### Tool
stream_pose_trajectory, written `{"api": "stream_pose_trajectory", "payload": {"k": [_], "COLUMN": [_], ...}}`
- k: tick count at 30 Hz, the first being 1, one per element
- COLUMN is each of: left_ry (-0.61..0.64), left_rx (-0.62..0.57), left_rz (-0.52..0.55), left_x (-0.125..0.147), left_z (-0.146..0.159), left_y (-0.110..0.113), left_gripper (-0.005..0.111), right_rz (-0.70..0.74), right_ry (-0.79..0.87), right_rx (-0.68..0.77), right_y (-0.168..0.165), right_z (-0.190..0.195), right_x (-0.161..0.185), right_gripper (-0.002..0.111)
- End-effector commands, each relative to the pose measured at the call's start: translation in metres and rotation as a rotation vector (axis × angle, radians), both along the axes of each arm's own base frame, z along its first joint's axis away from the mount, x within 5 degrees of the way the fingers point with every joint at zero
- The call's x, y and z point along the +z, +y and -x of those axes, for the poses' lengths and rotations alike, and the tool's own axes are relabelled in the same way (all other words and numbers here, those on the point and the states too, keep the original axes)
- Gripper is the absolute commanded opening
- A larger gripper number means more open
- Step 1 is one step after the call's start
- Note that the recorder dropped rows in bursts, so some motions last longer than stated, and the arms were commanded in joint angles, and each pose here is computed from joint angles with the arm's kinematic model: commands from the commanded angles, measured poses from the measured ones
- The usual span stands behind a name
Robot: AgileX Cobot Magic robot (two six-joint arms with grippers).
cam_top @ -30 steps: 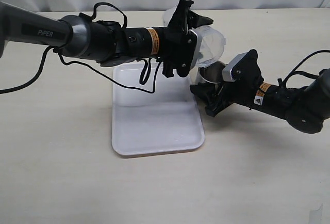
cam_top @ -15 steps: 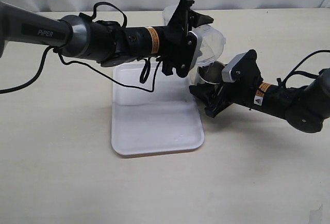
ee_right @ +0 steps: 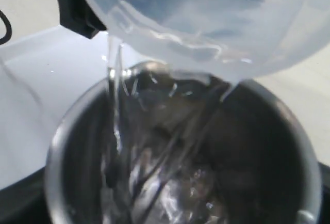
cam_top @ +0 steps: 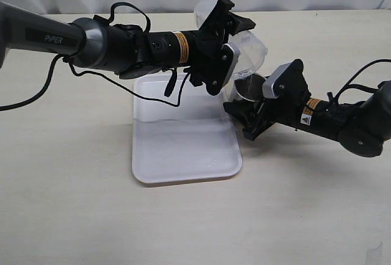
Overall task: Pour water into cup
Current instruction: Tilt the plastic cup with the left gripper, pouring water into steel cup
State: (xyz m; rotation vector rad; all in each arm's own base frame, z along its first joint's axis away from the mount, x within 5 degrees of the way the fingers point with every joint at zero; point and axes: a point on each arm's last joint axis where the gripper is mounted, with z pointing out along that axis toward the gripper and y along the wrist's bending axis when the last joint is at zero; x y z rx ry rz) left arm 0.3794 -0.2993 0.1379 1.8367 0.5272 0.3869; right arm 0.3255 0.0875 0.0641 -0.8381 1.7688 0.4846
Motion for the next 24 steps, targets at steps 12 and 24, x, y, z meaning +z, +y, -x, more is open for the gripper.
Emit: {"api": "stream_pose_trajectory", "payload": {"k": [12,24], "left_ry": [-0.053,-0.052], "left_rx": [-0.028,-0.026], "left_rz": [0.076,0.073], "left_x": [0.0145,0.0142], "left_z": [0.0016,0.0015], "left_y": [-0.0069,-0.0067], "left_gripper": [0.0,0.0], "right_rz": [0.03,0.069], "right_ry": [-0.015,-0.021], "right_rx": [0.029,0.059], "right_y": [0.0002,0.0006], "right_z": [0.0009,0.0026], "right_x": [0.0001,-0.002], "right_gripper": [0.004,0.004]}}
